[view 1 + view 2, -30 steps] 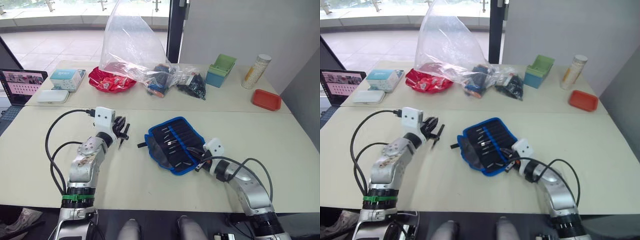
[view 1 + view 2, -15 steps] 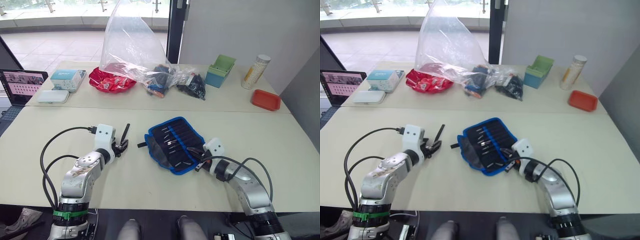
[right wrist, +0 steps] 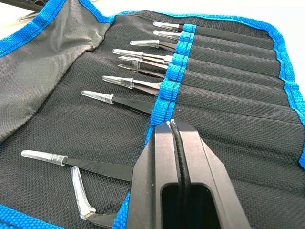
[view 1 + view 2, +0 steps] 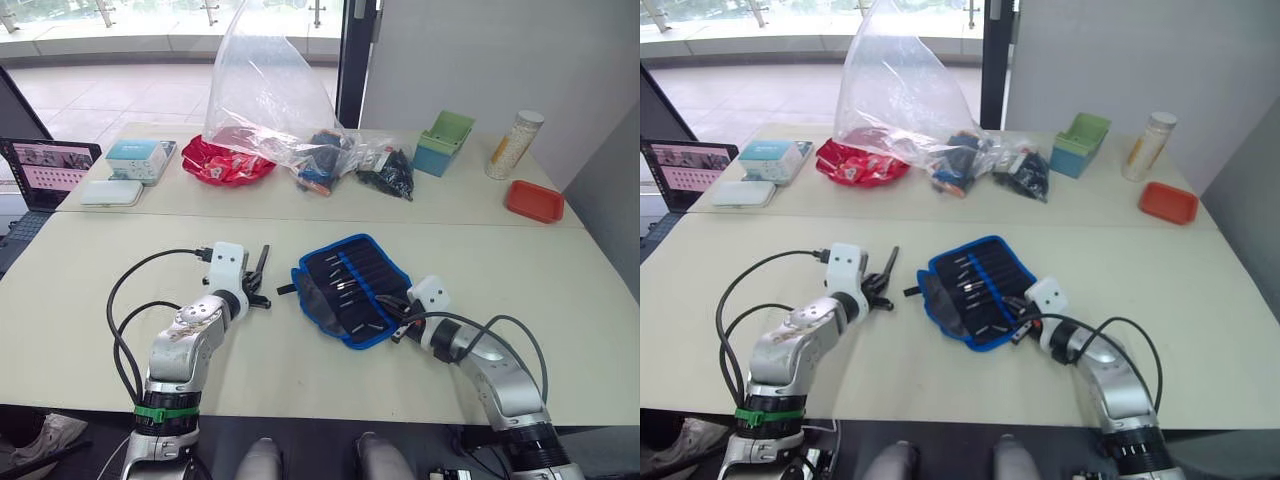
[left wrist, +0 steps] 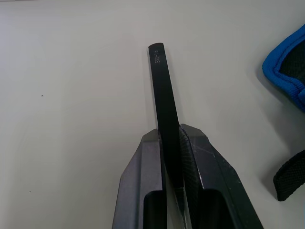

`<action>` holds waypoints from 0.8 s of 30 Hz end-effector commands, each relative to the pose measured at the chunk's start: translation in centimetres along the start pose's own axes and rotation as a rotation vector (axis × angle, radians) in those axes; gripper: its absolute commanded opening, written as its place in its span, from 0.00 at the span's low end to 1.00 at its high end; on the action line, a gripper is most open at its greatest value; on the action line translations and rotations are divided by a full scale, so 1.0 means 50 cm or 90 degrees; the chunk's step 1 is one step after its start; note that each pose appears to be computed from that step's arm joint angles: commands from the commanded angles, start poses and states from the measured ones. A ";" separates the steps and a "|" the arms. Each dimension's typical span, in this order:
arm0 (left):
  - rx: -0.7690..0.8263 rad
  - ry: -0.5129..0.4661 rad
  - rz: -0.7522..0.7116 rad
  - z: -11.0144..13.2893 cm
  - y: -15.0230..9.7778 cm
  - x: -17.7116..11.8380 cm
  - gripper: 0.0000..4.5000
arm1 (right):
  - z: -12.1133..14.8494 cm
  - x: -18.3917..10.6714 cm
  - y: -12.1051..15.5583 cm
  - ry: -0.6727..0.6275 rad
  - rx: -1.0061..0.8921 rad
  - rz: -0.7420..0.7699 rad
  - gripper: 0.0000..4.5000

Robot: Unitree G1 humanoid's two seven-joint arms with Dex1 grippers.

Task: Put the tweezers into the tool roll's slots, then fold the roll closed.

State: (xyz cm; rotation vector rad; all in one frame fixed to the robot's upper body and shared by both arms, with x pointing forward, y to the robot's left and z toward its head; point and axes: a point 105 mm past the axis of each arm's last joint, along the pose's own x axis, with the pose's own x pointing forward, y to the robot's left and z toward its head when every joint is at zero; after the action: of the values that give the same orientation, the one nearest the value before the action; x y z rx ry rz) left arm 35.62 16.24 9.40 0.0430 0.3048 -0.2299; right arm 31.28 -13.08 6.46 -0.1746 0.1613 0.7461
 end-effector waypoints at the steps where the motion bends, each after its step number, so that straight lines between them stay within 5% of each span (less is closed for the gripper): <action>1: 0.034 -0.087 0.002 0.057 0.008 -0.002 0.00 | -0.081 -0.011 0.030 0.092 0.052 0.023 0.00; 7: 0.083 -0.231 -0.099 0.155 -0.048 -0.012 0.00 | -0.077 -0.017 0.023 0.085 0.056 0.007 0.00; 11: 0.112 -0.259 -0.202 0.193 -0.104 -0.017 0.00 | -0.043 -0.017 0.015 0.047 0.073 -0.011 0.00; 18: 0.335 -0.157 -0.493 0.146 -0.250 -0.046 0.00 | -0.018 -0.033 0.020 0.031 0.087 -0.019 0.00; 24: 0.399 -0.045 -0.564 0.093 -0.257 -0.062 0.00 | -0.034 -0.045 0.029 0.057 0.075 -0.027 0.00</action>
State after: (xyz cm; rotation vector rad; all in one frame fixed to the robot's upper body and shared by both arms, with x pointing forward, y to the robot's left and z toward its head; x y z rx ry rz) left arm 31.57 4.28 13.65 0.4942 0.1810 -1.1761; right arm 29.47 -13.70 7.15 -0.1029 0.1942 0.6855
